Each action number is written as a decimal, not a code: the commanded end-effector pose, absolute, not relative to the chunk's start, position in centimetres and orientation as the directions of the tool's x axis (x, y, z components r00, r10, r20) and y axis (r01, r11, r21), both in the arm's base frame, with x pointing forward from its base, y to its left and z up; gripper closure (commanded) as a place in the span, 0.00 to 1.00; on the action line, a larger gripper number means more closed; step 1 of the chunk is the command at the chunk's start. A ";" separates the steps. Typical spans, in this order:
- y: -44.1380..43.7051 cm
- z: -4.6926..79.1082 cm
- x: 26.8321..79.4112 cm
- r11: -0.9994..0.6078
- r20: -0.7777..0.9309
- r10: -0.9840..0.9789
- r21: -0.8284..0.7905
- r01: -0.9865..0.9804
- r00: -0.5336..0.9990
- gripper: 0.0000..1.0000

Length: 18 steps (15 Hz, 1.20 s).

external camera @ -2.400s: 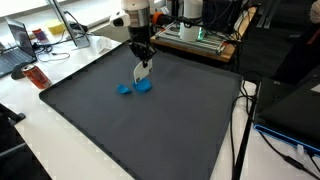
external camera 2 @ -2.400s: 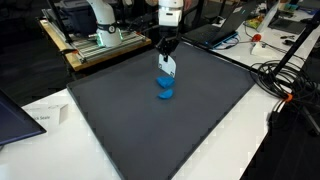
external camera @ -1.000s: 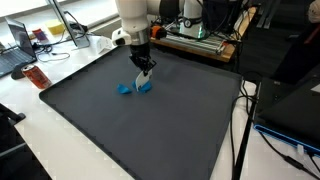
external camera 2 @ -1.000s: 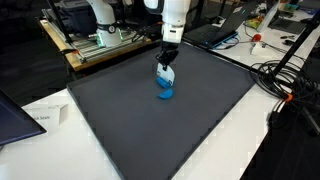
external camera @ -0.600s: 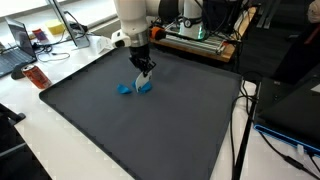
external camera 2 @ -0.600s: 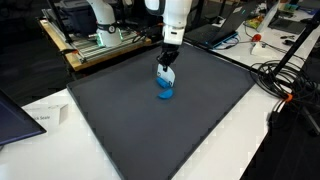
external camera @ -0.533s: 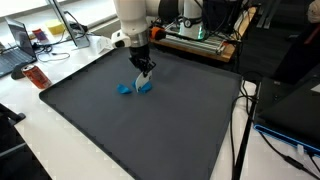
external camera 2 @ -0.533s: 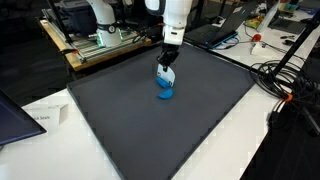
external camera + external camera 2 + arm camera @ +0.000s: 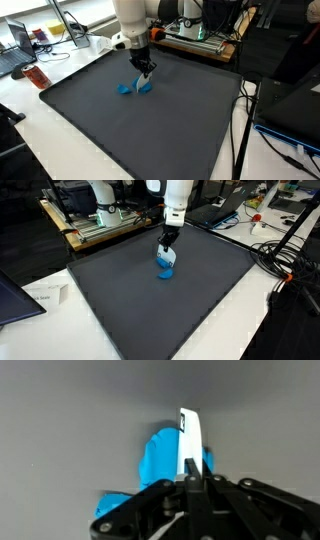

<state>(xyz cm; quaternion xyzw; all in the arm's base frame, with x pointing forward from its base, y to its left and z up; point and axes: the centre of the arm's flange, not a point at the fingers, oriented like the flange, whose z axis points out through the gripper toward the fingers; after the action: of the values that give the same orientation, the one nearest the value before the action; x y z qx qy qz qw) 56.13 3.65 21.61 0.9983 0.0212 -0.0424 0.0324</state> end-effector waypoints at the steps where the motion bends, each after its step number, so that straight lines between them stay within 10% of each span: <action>1: 2.9 18.6 55.1 -0.997 -0.153 0.063 0.027 0.068 0.986 0.99; 18: -1.4 19.8 52.7 -0.995 -0.174 -0.045 0.096 -0.028 0.984 0.99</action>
<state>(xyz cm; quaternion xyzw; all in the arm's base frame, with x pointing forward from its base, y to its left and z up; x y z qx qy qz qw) 55.43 0.50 21.21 0.9982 0.0063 -0.0543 0.0261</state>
